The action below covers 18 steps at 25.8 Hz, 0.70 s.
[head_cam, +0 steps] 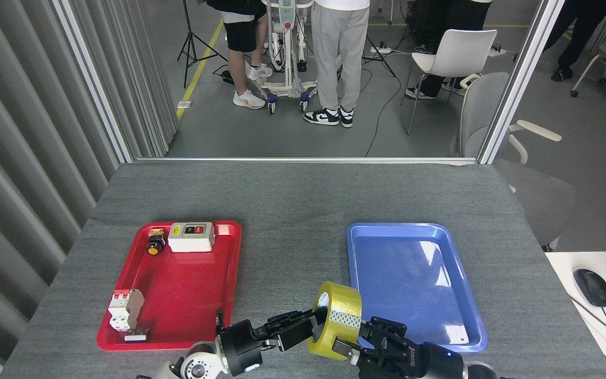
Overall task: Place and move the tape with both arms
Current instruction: 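Bring the right gripper to the tape roll and grasp it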
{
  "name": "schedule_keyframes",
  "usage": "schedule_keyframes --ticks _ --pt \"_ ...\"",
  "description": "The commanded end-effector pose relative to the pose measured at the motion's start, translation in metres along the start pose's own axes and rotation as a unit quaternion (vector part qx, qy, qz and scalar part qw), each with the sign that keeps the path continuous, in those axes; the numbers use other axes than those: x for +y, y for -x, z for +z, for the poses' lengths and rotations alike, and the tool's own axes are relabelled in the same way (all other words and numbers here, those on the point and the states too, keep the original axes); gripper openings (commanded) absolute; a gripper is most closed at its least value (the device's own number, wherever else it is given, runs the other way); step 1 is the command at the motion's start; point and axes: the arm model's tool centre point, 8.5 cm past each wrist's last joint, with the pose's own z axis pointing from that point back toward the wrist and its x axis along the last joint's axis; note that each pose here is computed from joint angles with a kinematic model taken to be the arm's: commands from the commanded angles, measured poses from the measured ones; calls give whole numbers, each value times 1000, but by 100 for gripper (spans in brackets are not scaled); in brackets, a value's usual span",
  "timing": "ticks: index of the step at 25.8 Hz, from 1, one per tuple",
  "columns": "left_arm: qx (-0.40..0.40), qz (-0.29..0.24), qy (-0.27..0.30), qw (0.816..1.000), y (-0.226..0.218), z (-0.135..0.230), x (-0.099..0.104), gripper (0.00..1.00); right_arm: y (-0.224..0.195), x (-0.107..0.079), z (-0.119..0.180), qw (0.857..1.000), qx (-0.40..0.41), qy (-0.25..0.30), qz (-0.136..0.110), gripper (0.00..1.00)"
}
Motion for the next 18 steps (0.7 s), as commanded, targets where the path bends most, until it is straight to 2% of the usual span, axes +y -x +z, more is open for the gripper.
schedule_keyframes --ticks 1,3,15,18 --pt "0 -1 1 1000 0 0 1 0 0 0 0 1000 0 -1 0 54" --pt "2 0 1 1000 1 2 0 0 0 1 1 1000 1 -1 -1 51" --pt "6 -2 -5 1000 3 4 5 0 0 2 3 1000 4 0 -4 50" --pt "6 -2 -6 1000 3 5 5 0 0 1 3 1000 4 3 -4 45"
